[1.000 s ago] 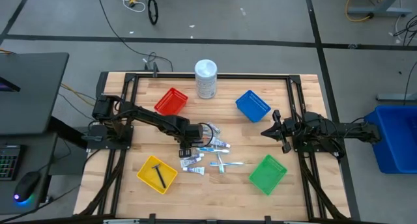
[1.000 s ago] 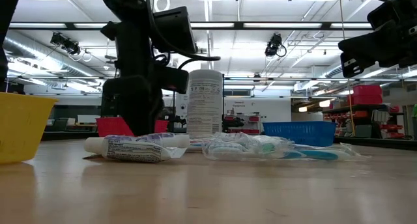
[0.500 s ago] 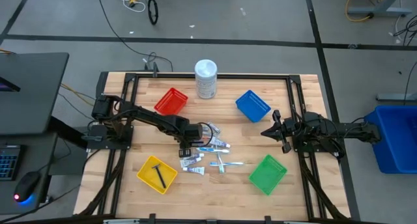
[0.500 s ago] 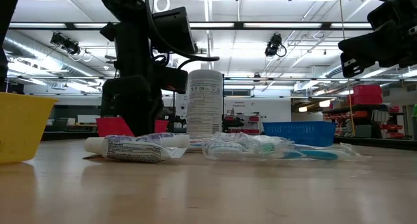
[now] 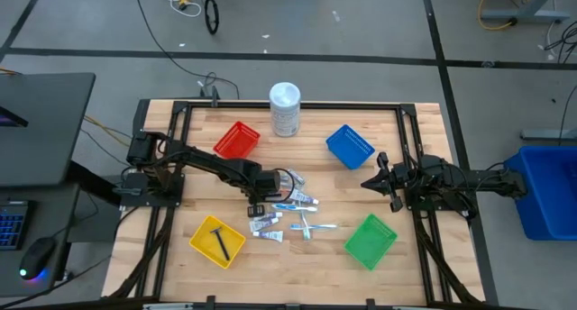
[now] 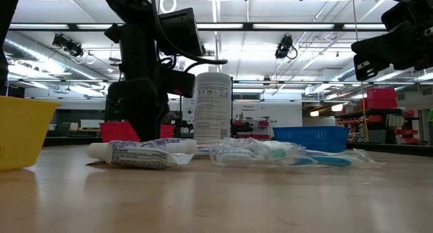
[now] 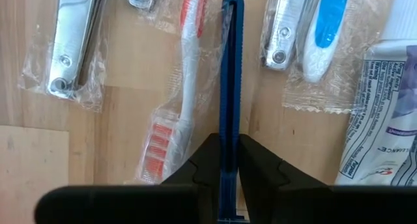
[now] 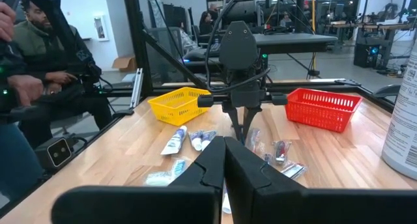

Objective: Pick & Place Travel size toiletries
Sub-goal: Put the blue razor blade into the yellow basket

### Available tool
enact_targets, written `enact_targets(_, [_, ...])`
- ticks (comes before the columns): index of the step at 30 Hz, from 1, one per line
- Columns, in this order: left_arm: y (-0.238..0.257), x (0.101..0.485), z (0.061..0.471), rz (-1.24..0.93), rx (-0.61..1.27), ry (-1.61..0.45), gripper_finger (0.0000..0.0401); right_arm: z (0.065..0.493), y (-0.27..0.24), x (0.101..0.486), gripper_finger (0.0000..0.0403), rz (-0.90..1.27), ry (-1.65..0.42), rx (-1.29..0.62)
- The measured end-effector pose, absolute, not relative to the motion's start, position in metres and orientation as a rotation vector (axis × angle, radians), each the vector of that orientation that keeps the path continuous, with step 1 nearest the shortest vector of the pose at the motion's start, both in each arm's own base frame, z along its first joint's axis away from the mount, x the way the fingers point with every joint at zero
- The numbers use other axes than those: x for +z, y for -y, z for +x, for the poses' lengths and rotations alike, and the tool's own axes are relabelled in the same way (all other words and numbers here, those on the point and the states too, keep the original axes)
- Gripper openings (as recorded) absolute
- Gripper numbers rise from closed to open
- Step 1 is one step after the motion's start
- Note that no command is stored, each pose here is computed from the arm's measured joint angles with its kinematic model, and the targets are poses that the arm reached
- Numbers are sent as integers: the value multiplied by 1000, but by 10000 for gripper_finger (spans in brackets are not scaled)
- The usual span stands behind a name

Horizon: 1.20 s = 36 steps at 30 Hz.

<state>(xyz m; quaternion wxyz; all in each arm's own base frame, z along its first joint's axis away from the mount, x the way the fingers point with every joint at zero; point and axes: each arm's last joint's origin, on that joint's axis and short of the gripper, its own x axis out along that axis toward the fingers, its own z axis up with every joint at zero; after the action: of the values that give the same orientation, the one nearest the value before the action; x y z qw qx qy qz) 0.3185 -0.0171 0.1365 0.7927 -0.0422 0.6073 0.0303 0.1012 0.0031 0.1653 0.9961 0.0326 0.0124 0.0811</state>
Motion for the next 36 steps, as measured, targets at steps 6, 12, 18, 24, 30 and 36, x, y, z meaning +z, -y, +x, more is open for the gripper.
enact_targets(6, [18,136,319,-105,69,-1299,41,101,-3,165,13,65,-25,162])
enact_targets(12, [24,144,312,-140,43,-1344,41,101,-3,165,13,65,-25,162])
enact_targets(18, [33,165,305,-93,4,-1312,38,101,-3,165,14,65,-25,162])
enact_targets(24, [39,181,298,-51,-15,-1275,42,101,-3,165,13,65,-25,162])
enact_targets(30, [49,203,287,-15,-70,-1225,38,101,-3,165,13,65,-25,163])
enact_targets(36, [61,229,268,-3,-151,-1171,41,101,-3,165,13,65,-25,163])
